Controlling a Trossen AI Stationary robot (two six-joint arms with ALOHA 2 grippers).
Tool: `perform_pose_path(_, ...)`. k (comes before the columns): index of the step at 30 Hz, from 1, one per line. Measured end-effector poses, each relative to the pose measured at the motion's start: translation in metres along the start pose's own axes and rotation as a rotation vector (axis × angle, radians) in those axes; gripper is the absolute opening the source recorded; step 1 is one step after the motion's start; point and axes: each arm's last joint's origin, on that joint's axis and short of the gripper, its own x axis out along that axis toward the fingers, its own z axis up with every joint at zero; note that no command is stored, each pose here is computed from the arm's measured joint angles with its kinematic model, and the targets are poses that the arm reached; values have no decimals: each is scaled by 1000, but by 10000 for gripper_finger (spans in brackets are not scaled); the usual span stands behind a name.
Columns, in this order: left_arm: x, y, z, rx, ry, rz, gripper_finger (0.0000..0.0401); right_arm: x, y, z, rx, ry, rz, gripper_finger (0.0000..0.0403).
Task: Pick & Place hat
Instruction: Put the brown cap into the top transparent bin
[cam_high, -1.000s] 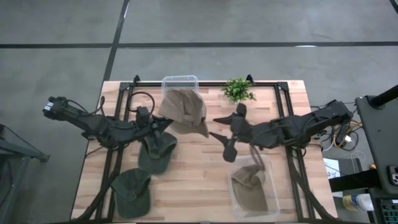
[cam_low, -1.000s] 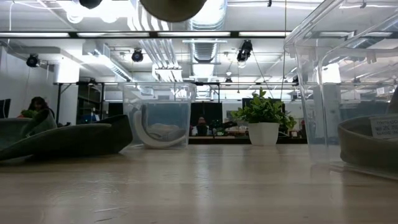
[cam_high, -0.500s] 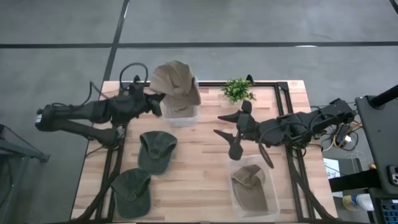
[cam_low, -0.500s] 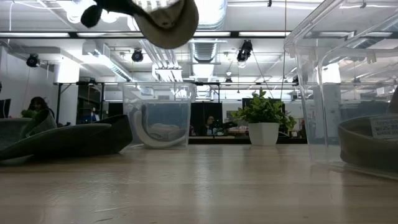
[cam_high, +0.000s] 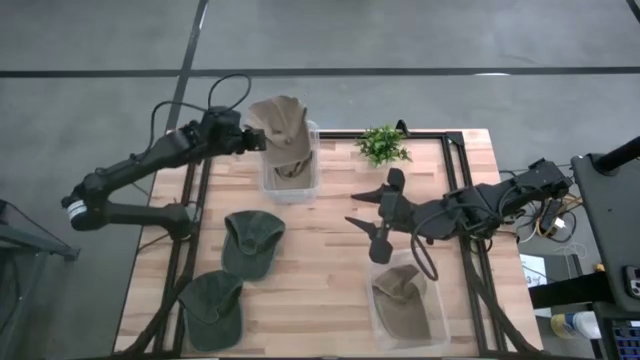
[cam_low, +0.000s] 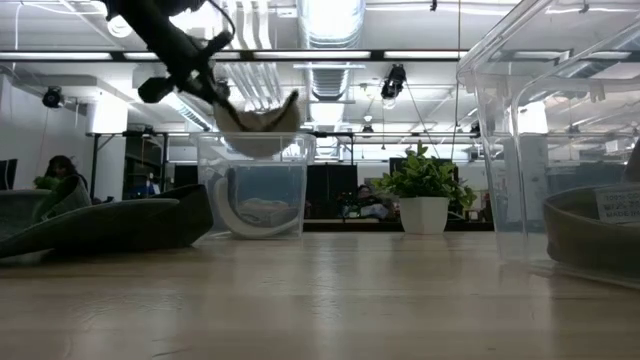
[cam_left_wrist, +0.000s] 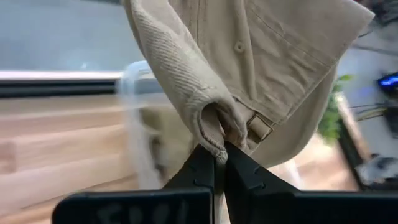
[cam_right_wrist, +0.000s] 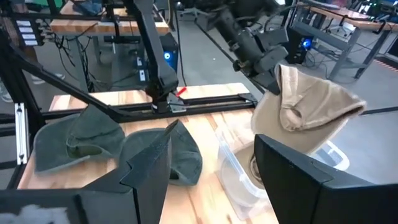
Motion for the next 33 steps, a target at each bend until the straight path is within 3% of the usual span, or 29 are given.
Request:
perform_pose_path(10, 25, -11, 4, -6, 208, -7, 12, 0, 0, -1, -16, 7, -3, 224)
perform_pose_path(16, 42, -13, 3, 7, 346, 109, 13, 1, -1, -4, -29, 24, -7, 224)
perform_pose_path(21, 53, -14, 2, 15, 373, 148, 22, 1, -1, -7, -25, 44, -12, 224)
perform_pose_path(28, 53, -15, 3, 114, 378, 132, 85, 1, -2, -10, -7, 70, -18, 224)
perform_pose_path(33, 46, -15, 4, 101, 370, 126, 155, 1, -2, -10, 20, 70, -18, 224)
